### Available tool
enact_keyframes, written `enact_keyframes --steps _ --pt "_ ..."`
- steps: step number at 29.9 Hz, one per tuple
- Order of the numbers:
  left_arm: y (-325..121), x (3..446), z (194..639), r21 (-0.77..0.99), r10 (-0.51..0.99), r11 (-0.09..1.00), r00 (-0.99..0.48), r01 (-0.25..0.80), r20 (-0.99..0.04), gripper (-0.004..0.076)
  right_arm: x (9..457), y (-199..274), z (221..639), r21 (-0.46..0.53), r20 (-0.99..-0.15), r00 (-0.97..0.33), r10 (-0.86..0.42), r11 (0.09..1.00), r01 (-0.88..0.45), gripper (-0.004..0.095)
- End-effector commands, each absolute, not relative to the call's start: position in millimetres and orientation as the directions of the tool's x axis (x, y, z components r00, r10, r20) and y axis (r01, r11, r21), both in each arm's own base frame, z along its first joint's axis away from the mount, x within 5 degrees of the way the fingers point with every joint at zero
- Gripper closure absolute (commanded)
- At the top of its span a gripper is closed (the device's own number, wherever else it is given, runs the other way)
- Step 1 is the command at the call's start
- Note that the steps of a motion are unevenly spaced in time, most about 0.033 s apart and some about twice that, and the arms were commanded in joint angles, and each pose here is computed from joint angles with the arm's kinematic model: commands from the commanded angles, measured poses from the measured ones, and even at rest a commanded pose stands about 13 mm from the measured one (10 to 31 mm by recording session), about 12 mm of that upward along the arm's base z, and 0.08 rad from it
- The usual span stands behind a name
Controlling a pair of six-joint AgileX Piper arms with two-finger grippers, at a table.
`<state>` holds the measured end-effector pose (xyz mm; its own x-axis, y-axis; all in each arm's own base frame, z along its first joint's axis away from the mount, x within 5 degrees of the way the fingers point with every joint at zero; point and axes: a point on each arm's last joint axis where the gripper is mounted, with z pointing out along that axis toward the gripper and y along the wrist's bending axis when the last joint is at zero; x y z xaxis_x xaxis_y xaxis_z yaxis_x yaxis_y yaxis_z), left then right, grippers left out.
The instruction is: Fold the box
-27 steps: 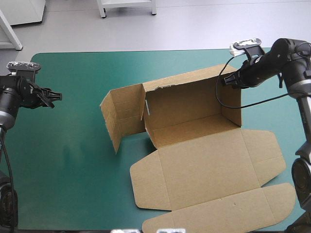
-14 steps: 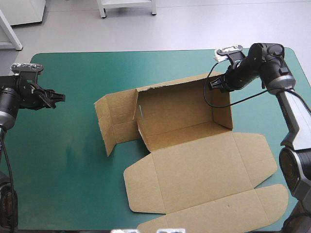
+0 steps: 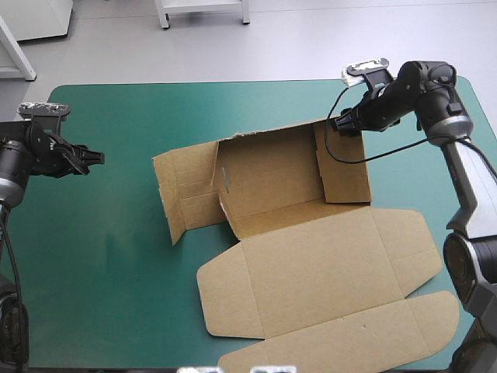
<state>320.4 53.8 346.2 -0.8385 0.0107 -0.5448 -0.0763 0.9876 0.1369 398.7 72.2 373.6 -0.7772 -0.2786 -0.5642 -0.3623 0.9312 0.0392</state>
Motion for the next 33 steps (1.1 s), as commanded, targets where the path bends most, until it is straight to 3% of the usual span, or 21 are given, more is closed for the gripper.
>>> enact_keyframes --steps 1,9,13,18,23,33 --pt "52 313 373 0.144 0.025 0.986 -0.774 -0.086 -0.632 0.0283 379 70 424 0.009 -0.652 -0.705 -0.279 0.927 -0.374 0.0287" --pt "52 313 372 0.144 0.024 0.986 -0.777 -0.086 -0.629 0.0283 332 60 460 -0.01 -0.689 -0.68 -0.251 0.941 -0.338 0.0287" --pt "52 313 372 0.144 0.024 0.986 -0.777 -0.086 -0.629 0.0283 301 57 450 0.01 -0.66 -0.709 -0.249 0.94 -0.34 0.0289" --pt "52 313 372 0.141 0.023 0.986 -0.775 -0.086 -0.631 0.0283 282 55 426 0.029 -0.732 -0.651 -0.2 0.946 -0.323 0.0304" --pt "51 313 372 0.131 0.019 0.988 -0.775 -0.082 -0.632 0.0283 288 54 388 -0.001 -0.77 -0.607 -0.196 0.952 -0.307 0.0304" --pt "51 313 372 0.129 0.024 0.989 -0.78 -0.073 -0.626 0.0283 334 62 336 0.022 -0.712 -0.668 -0.214 0.945 -0.327 0.0301"
